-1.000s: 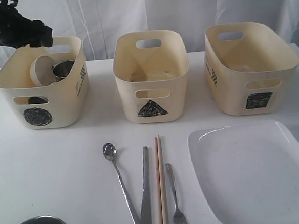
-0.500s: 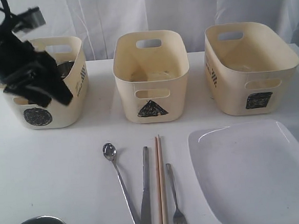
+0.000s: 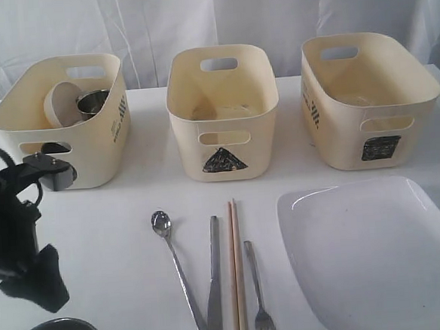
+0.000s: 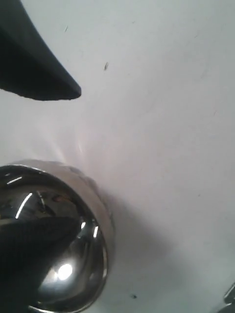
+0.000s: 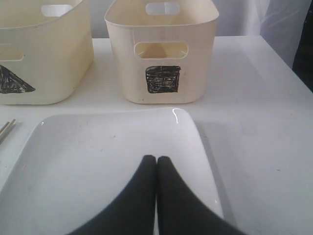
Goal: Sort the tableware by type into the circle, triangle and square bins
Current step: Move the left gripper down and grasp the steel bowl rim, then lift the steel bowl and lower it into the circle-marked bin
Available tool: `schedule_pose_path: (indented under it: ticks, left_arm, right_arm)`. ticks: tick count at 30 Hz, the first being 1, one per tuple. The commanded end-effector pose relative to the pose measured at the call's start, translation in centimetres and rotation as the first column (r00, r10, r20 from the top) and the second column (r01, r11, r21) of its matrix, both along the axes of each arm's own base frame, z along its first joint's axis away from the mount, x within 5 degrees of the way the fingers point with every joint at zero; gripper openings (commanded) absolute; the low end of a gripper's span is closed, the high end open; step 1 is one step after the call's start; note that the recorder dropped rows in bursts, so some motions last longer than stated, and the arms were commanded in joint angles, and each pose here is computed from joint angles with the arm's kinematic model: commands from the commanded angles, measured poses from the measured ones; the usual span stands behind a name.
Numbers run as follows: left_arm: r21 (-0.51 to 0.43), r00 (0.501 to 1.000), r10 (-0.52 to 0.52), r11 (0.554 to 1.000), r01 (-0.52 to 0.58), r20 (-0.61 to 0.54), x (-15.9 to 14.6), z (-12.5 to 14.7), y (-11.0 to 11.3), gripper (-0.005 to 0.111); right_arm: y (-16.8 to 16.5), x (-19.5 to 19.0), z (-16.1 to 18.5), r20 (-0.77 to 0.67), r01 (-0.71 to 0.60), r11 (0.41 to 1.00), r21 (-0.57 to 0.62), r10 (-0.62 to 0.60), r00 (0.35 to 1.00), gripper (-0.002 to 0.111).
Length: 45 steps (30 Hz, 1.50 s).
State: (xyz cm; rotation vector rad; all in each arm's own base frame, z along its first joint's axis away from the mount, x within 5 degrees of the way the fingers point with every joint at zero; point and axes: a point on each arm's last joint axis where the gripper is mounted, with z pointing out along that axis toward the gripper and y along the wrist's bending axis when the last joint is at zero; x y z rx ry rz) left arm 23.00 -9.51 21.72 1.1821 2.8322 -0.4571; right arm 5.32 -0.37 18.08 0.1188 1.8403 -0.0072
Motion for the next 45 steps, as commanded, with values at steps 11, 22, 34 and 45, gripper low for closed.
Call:
schedule_pose_path:
  ticks: [11,22,34,45]
  left_arm:
    - [-0.15,0.933,-0.36,0.921,0.359,0.021,-4.4,-3.4,0.0,0.07]
    - [-0.123,0.953,-0.267,0.951,0.284,0.141,-4.1,-4.9,0.1,0.07]
    - [-0.085,0.944,-0.26,0.956,0.282,0.203,-3.1,-5.6,0.1,0.03]
    - [-0.1,0.959,-0.221,0.965,0.241,0.177,-3.0,-5.9,0.0,0.0]
  right_arm:
    - [0.0,0.0,0.2,0.017,-0.007,1.0,-0.012,0.008,1.0,0.0]
    - [0.0,0.0,0.2,0.017,-0.007,1.0,-0.012,0.008,1.0,0.0]
    - [0.0,0.0,0.2,0.017,-0.007,1.0,-0.012,0.008,1.0,0.0]
    - [0.0,0.0,0.2,0.017,-0.007,1.0,-0.012,0.008,1.0,0.0]
